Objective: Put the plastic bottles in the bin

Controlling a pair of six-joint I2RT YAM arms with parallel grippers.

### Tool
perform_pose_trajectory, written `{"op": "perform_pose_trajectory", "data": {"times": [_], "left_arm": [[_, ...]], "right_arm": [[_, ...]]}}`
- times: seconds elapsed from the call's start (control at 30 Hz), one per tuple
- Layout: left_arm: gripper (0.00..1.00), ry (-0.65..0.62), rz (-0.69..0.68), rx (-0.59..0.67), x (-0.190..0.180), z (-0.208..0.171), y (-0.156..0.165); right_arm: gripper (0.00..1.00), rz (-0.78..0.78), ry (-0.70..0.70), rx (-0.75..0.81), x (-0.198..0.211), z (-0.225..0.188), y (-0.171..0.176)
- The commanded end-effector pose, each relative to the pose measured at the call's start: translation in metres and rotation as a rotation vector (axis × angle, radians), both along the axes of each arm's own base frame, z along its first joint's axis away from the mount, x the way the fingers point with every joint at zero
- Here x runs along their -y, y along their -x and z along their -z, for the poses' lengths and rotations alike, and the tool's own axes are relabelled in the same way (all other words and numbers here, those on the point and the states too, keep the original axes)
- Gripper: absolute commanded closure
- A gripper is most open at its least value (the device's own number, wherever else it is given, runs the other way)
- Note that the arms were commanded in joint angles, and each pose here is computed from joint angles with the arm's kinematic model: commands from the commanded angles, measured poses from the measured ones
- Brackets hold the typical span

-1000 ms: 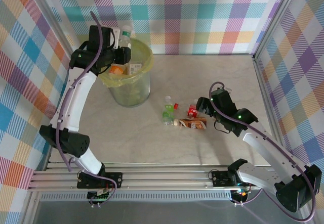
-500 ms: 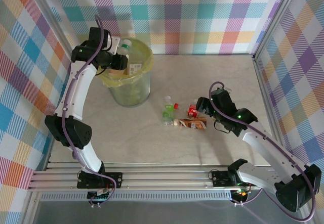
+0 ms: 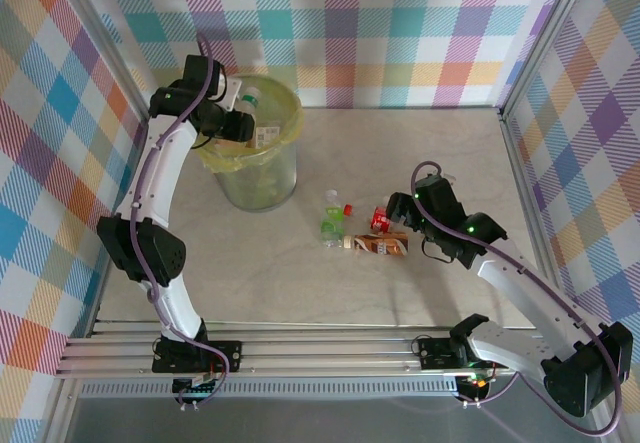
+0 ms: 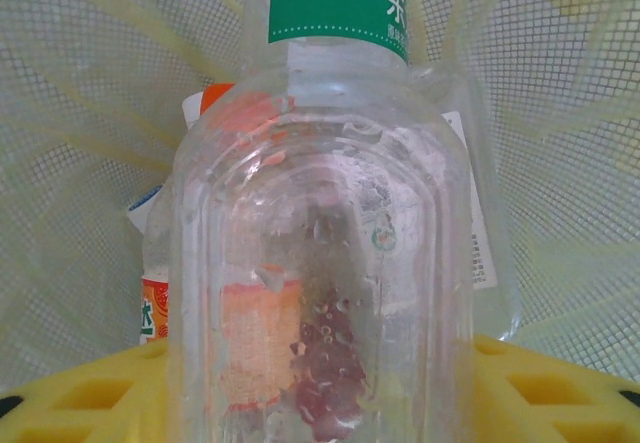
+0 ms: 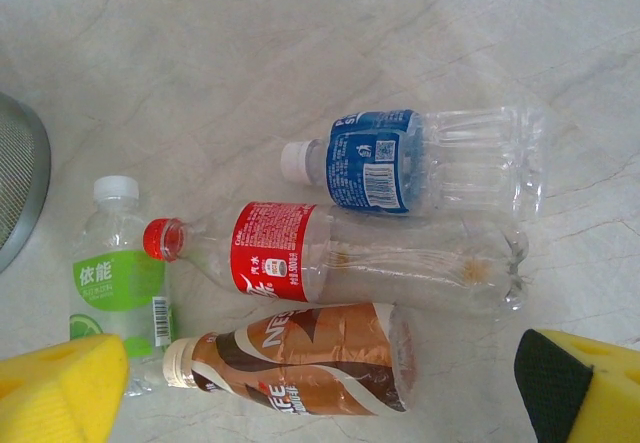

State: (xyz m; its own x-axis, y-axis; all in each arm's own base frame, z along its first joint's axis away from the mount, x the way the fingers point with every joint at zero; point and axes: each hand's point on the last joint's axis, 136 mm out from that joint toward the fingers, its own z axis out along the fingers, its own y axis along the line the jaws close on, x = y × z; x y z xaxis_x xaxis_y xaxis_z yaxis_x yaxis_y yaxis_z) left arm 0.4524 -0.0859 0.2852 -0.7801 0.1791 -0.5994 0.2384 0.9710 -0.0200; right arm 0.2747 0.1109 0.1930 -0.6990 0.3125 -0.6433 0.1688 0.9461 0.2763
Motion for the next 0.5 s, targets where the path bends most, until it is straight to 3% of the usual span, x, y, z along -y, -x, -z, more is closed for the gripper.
{"op": "perform_pose_trajectory", "data": {"times": [0.0,0.23,0.47], "left_arm": [[0.37,-0.005,-0.016,0.024,-0.005,-0.011,-0.002],[0.2,0.017,-0.037,0.054,-0.004,-0.02,-0.005],[0.16,0.062,-0.069,0.104,-0.003,-0.036,-0.007]], "right_arm": [[0.0,-0.015,-0.016,0.024,-0.004,-0.012,-0.005],[0.0,-0.032,-0.02,0.015,-0.008,-0.011,-0.006],[0.0,-0.039,-0.015,0.006,-0.01,-0.009,-0.008]]}}
